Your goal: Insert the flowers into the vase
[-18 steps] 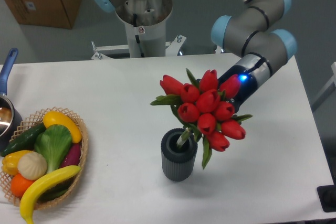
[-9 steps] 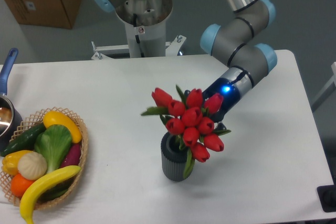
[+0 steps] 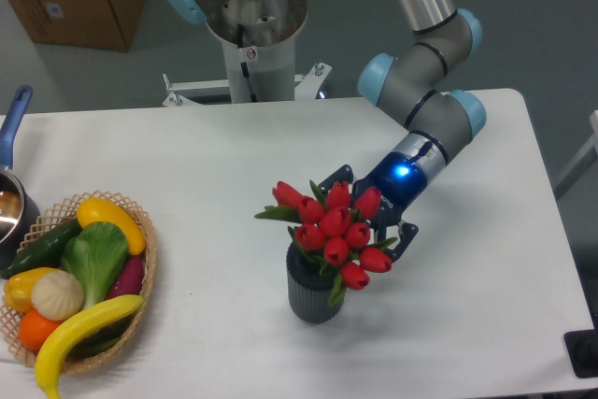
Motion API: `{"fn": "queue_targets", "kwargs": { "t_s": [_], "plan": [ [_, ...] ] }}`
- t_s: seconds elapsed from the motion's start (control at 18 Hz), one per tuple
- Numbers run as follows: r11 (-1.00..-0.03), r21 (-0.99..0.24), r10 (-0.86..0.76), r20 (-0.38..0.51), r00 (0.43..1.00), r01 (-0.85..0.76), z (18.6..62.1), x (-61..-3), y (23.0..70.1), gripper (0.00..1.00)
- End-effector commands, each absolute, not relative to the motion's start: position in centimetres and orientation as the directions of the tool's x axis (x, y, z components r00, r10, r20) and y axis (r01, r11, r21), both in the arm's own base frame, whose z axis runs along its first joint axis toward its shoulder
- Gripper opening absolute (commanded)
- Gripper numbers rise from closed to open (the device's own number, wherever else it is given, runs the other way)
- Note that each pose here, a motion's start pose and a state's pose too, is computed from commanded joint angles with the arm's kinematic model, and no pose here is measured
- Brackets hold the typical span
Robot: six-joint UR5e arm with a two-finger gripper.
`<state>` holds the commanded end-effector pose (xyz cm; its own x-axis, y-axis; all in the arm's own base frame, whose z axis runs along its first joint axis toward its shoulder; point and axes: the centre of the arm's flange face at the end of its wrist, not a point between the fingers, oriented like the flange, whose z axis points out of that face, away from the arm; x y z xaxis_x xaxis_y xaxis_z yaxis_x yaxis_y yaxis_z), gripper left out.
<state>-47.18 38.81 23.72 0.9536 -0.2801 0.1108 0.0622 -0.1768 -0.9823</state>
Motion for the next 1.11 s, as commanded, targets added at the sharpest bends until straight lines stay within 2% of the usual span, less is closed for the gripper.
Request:
{"fn": "queue_targets", "kwargs": {
  "t_s": [0.33, 0.5, 0.61, 0.83, 0.94, 1.0, 1.06, 1.11],
  "plan": [
    [-0.168, -0.983, -0.178, 0.098, 0.979, 0.068, 26.3, -50.9, 34.0, 1.00],
    [-0.173, -0.985, -0.116, 0.047, 0.992, 0.027, 28.8, -53.2, 30.8, 1.00],
    [-0.285, -0.958, -0.062, -0.019, 0.998, -0.035, 29.8, -55.4, 28.4, 1.00],
    [-0.424, -0.890, -0.076, -0.151, 0.986, -0.169, 30.1, -57.0, 27.6, 1.00],
    [-0.589, -0.772, -0.086, -0.233, 0.969, -0.238, 30.9, -58.9, 26.4, 1.00],
    [-0.715, -0.652, -0.093, -0.267, 0.959, -0.251, 31.1, -60.0, 25.4, 1.00],
    [-0.794, -0.554, -0.101, -0.287, 0.952, -0.251, 31.4, -60.6, 24.9, 1.00],
    [-0.828, -0.502, -0.104, -0.299, 0.949, -0.249, 31.6, -61.1, 24.6, 1.00]
  ]
}}
